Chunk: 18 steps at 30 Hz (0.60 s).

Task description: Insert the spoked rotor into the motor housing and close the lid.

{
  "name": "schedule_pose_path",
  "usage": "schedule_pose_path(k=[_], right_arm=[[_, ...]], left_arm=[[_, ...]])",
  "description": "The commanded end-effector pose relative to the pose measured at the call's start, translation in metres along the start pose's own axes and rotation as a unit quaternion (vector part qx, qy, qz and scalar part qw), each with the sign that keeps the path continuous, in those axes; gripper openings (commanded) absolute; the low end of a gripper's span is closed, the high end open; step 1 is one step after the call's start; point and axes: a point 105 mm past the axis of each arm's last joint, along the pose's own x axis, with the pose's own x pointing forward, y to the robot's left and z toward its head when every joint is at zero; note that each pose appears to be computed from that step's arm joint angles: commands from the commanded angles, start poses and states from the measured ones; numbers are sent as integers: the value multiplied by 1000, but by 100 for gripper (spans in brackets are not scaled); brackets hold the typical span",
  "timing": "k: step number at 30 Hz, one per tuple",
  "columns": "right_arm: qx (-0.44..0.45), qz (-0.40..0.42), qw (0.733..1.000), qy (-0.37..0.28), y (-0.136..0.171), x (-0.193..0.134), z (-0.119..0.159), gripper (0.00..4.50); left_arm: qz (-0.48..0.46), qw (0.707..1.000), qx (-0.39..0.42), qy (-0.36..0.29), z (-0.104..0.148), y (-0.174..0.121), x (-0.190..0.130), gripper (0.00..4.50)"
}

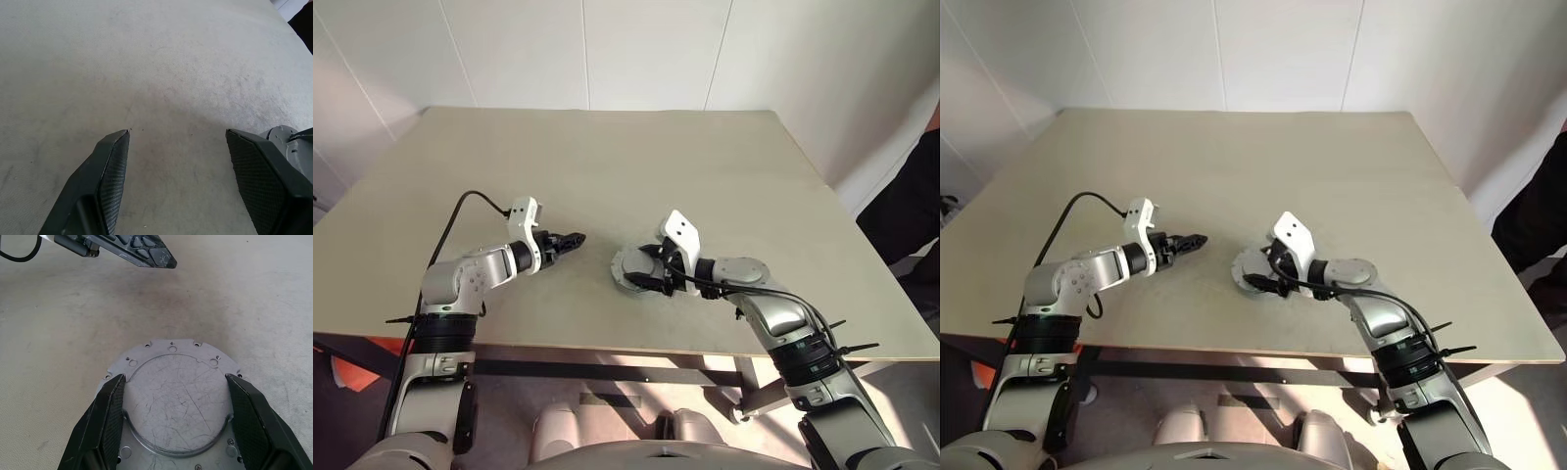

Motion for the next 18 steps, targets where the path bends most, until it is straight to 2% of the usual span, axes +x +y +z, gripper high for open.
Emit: schedule_pose_path(k=[1,14,18], right_arm=[[4,-11,1000,14,-6,-1,-5,310],[12,-11,998,63,-8,-4,-29,310],[4,-11,996,83,-9,-10,-37,310]], left_arm=[[-7,1000,17,-23,15,-6,-3,334],[-14,1000,13,-20,11,-10,-3,334],[-39,999,0,-16,8,-22,3,334]])
